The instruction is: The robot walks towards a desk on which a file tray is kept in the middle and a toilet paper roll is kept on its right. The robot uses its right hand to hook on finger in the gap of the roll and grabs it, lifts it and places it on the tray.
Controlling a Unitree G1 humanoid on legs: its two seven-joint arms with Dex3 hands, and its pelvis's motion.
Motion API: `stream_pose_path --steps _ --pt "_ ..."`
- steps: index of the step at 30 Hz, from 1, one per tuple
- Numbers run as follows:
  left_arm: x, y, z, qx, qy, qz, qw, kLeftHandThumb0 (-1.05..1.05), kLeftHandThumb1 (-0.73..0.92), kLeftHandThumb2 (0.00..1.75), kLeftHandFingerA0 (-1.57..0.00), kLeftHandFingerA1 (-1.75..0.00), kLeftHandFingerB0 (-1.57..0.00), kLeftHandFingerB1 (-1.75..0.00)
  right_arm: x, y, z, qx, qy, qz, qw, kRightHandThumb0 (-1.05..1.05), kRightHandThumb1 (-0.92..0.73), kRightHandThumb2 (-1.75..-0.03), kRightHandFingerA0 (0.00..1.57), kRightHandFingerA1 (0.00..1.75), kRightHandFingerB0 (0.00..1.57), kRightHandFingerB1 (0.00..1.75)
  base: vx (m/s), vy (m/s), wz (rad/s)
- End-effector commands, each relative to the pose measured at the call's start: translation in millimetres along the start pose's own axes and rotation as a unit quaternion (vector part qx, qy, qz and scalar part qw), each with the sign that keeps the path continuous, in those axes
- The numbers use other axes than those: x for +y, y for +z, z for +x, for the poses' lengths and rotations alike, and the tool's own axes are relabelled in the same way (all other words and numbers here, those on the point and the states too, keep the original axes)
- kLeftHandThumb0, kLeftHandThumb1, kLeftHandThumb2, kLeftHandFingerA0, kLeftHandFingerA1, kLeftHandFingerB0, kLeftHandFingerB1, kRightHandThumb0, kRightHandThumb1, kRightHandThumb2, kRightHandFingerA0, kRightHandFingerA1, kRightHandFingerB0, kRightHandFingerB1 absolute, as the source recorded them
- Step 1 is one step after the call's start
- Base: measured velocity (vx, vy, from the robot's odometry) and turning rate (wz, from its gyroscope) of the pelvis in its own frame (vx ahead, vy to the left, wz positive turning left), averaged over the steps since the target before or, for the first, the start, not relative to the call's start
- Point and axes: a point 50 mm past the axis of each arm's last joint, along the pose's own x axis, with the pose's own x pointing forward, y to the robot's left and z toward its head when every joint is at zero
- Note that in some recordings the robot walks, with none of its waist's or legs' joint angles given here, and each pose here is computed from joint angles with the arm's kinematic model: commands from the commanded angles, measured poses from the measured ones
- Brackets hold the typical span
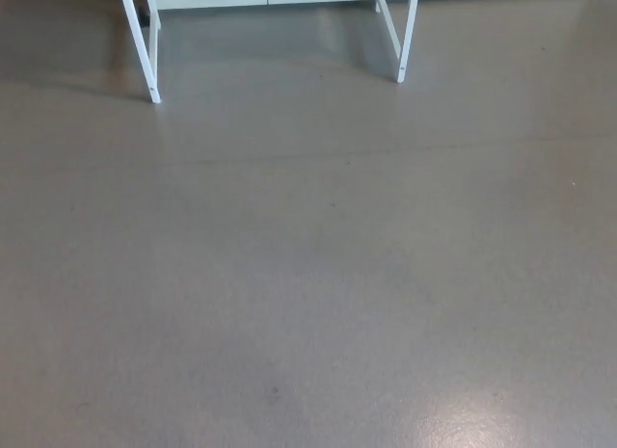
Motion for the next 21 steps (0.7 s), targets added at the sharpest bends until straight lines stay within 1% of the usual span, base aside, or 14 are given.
stream_pose_path --steps 1,3,6,7,8,9,10,11,12,15,16,17,18,21 --pt "7.6 -1.9 -2.3 0.02 -0.01 -0.025 0.999 -0.85 0.7 1.23 -0.31 -0.79 -0.29 -0.74 -7.0 2.9 -3.3 -0.021 0.013 0.005 1.0 -0.73 -0.65 -0.97 0.21 0.51 0.06 0.39 0.0 0.0 0.0" --pt "7.5 -2.4 -2.3 0.015 -0.013 -0.023 1.0 -0.89 0.92 0.76 -0.23 -0.9 -0.21 -0.78 -6.7 2.7 -3.4 -0.023 0.014 0.002 1.0 -0.7 -0.8 -0.66 0.26 0.42 0.11 0.24 0.0 0.0 0.0" --pt "8.8 -1.0 -2.2 0.018 -0.011 -0.049 0.999 -0.9 0.92 0.76 -0.22 -0.9 -0.2 -0.78 -5.1 1.6 -3.1 -0.024 0.014 0.0 1.0 -0.73 -0.65 -0.99 0.22 0.53 0.06 0.35 0.0 0.0 0.0" --pt "10.0 0.2 -2.1 0.019 -0.01 -0.046 0.999 -0.95 0.9 0.75 -0.21 -0.89 -0.2 -0.78 -4.6 0.3 -3.5 -0.027 0.019 0.01 0.999 -0.71 -0.79 -0.65 0.26 0.44 0.11 0.26 0.0 0.0 0.0" --pt "10.3 0.6 -2.3 0.021 -0.011 -0.05 0.998 -0.9 0.7 1.19 -0.28 -0.79 -0.27 -0.74 -4.7 0.4 -3.4 -0.024 0.018 0.002 1.0 -0.75 -0.65 -1.0 0.25 0.54 0.05 0.35 0.0 0.0 0.0" --pt "10.6 0.9 -2.6 0.023 -0.014 -0.056 0.998 -0.9 0.7 1.19 -0.28 -0.79 -0.27 -0.74 -5.1 0.7 -3.3 -0.019 0.016 -0.011 1.0 -0.75 -0.65 -1.0 0.25 0.54 0.05 0.35 0.0 0.0 0.0" --pt "10.8 1.4 -2.6 0.023 -0.013 -0.053 0.998 -0.89 0.7 1.19 -0.29 -0.79 -0.28 -0.73 -5.0 -0.2 -3.5 -0.019 0.019 -0.014 1.0 -0.72 -0.82 -0.65 0.28 0.42 0.1 0.25 0.0 0.0 0.0" --pt "11.2 3.3 -3.3 0.022 -0.012 -0.05 0.998 -0.92 0.92 0.72 -0.22 -0.92 -0.2 -0.79 -5.0 -1.3 -3.9 -0.021 0.019 -0.012 1.0 -0.73 -0.63 -0.97 0.24 0.53 0.08 0.33 0.0 0.0 0.0" --pt "11.5 3.9 -4.0 0.021 -0.012 -0.046 0.999 -0.89 0.71 1.2 -0.32 -0.81 -0.3 -0.75 -4.5 -2.3 -3.9 -0.022 0.019 -0.006 1.0 -0.73 -0.8 -0.65 0.28 0.43 0.1 0.24 0.0 0.0 0.0" --pt "11.3 2.0 -3.6 0.018 -0.011 -0.048 0.999 -0.9 0.7 1.2 -0.33 -0.81 -0.29 -0.75 -3.2 -4.8 -3.8 -0.022 0.015 -0.002 1.0 -0.74 -0.64 -0.99 0.23 0.52 0.06 0.33 0.0 0.0 0.0" --pt "11.4 1.6 -3.3 0.018 -0.009 -0.049 0.999 -0.9 0.7 1.2 -0.33 -0.81 -0.29 -0.75 -3.2 -5.2 -4.1 -0.02 0.016 -0.004 1.0 -0.74 -0.64 -0.99 0.23 0.52 0.06 0.33 0.0 0.0 0.0" --pt "11.0 0.0 -2.5 0.018 -0.006 -0.049 0.999 -0.94 0.92 0.71 -0.23 -0.9 -0.22 -0.78 -2.6 -5.3 -4.2 -0.023 0.018 -0.001 1.0 -0.71 -0.79 -0.65 0.27 0.42 0.11 0.25 0.0 0.0 0.0" --pt "10.6 -0.4 -2.2 0.014 -0.01 -0.055 0.998 -0.88 0.69 1.2 -0.3 -0.8 -0.29 -0.74 -2.3 -5.1 -3.8 -0.023 0.016 0.004 1.0 -0.71 -0.8 -0.64 0.28 0.42 0.09 0.29 0.0 0.0 0.0" --pt "11.7 2.3 -3.2 0.017 -0.012 -0.045 0.999 -0.96 0.88 0.79 -0.22 -0.9 -0.22 -0.79 -1.3 -7.5 -3.8 -0.019 0.014 0.017 1.0 -0.7 -0.8 -0.66 0.26 0.4 0.11 0.25 0.0 0.0 0.0"
